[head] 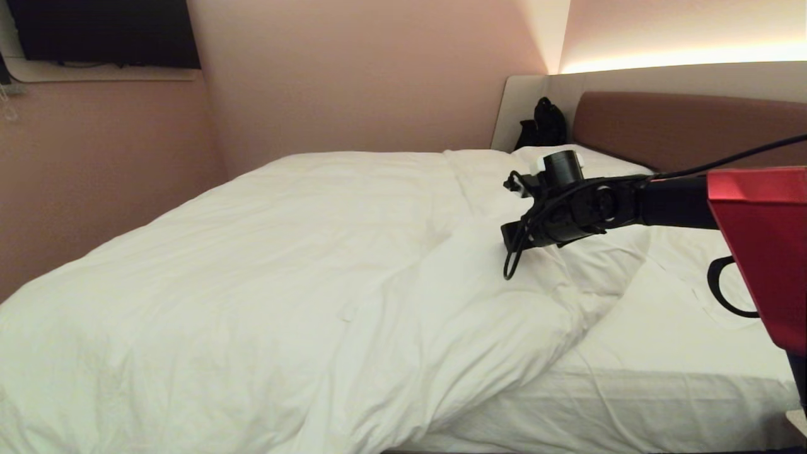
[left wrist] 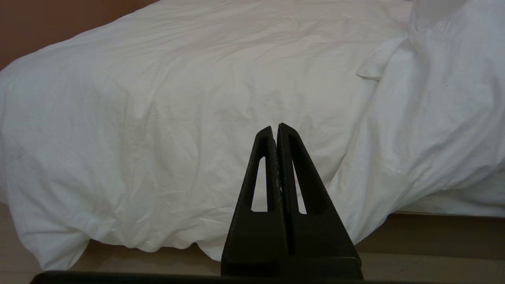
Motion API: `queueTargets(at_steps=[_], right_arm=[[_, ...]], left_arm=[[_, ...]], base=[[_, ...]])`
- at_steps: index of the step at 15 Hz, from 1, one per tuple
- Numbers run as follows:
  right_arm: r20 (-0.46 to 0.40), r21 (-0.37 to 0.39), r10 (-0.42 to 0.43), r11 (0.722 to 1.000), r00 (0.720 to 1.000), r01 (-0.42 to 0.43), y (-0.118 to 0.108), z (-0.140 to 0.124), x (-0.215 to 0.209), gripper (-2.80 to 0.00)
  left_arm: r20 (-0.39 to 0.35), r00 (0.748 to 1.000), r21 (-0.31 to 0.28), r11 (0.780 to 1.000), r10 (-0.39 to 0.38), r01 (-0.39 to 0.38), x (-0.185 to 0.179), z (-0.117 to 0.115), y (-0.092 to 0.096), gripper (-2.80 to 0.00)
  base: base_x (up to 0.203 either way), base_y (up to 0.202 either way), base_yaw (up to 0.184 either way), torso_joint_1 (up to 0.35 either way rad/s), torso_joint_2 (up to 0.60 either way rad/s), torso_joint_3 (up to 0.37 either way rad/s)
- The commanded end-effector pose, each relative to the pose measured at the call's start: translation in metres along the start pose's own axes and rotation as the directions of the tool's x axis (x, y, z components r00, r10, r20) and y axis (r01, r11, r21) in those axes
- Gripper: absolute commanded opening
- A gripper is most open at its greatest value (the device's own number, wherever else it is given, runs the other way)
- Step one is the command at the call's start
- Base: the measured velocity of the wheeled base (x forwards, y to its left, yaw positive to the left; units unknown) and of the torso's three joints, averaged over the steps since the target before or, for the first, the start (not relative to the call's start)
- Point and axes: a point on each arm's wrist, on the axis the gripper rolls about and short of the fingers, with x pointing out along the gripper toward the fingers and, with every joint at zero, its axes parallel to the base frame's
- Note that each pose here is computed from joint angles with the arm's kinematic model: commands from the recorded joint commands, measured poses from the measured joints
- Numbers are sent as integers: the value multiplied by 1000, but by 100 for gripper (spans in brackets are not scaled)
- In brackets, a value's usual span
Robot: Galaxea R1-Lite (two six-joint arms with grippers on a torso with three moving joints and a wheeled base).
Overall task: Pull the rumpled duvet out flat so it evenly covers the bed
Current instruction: Flatten the corners of the folded blanket
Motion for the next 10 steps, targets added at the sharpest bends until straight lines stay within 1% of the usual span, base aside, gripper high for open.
queueTargets(at_steps=[1,3,4,10], right_arm=[[-12,1,4,1000,1000,-4,0,-3,5,-280],[-12,1,4,1000,1000,-4,0,-3,5,-280],[-20,3,5,1000,1000,-5,1,-6,9,0],[-31,-8,16,1000,999,-16,5,-8,10,0]], left_arm=[[0,1000,0,1000,0,0,0,0,0,-280],[0,1000,0,1000,0,0,0,0,0,-280],[0,1000,0,1000,0,0,0,0,0,-280],[1,1000,0,1000,0,0,0,0,0,-280]], base=[[0,0,0,0,0,0],[0,0,0,0,0,0],[0,0,0,0,0,0],[0,0,0,0,0,0]])
